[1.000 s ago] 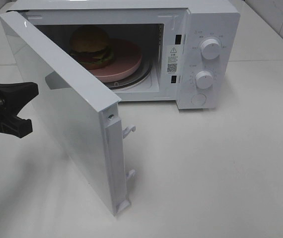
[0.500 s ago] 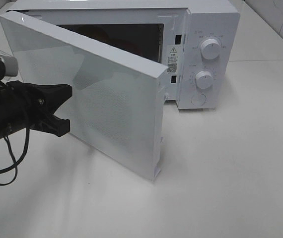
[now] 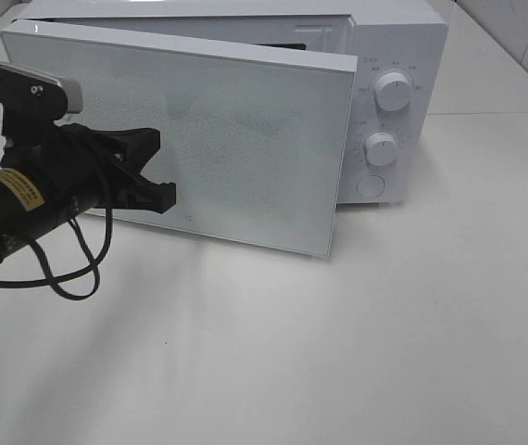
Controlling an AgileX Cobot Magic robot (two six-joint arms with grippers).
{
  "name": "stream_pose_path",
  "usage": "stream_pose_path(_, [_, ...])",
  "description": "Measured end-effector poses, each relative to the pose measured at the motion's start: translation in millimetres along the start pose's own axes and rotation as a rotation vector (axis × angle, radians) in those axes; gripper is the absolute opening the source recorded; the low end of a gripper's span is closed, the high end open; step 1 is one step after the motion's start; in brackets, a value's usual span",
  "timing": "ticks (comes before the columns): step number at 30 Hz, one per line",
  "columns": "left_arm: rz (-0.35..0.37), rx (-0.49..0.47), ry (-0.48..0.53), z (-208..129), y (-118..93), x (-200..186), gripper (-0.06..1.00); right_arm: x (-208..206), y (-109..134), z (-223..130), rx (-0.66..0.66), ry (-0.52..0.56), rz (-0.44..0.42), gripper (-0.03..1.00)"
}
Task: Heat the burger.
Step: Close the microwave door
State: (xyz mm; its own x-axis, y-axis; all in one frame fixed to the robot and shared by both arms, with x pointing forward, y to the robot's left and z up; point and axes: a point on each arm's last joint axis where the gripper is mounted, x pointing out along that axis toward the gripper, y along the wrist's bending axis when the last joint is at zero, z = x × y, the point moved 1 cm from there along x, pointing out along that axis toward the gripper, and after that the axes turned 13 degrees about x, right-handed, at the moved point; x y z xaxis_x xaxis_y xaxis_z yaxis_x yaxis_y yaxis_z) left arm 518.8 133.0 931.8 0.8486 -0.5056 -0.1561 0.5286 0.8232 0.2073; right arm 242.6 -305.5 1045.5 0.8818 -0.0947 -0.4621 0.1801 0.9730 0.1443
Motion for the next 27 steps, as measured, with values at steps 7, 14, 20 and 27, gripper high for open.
stream_pose_path(7, [0.073,-0.005,0.009,-2.9,-1.4,23.7,0.00,0.0,0.0,0.0,0.000,0.000,0.000,0.71])
stream_pose_path(14, [0.085,-0.013,-0.027,1.7,-3.5,49.6,0.00,0.0,0.0,0.0,0.000,0.000,0.000,0.71])
stream_pose_path(20, [0.062,-0.004,-0.041,1.8,-10.9,63.2,0.00,0.0,0.0,0.0,0.000,0.000,0.000,0.71])
stream_pose_path(27, [0.022,0.014,-0.036,1.0,-19.5,72.2,0.00,0.0,0.0,0.0,0.000,0.000,0.000,0.71])
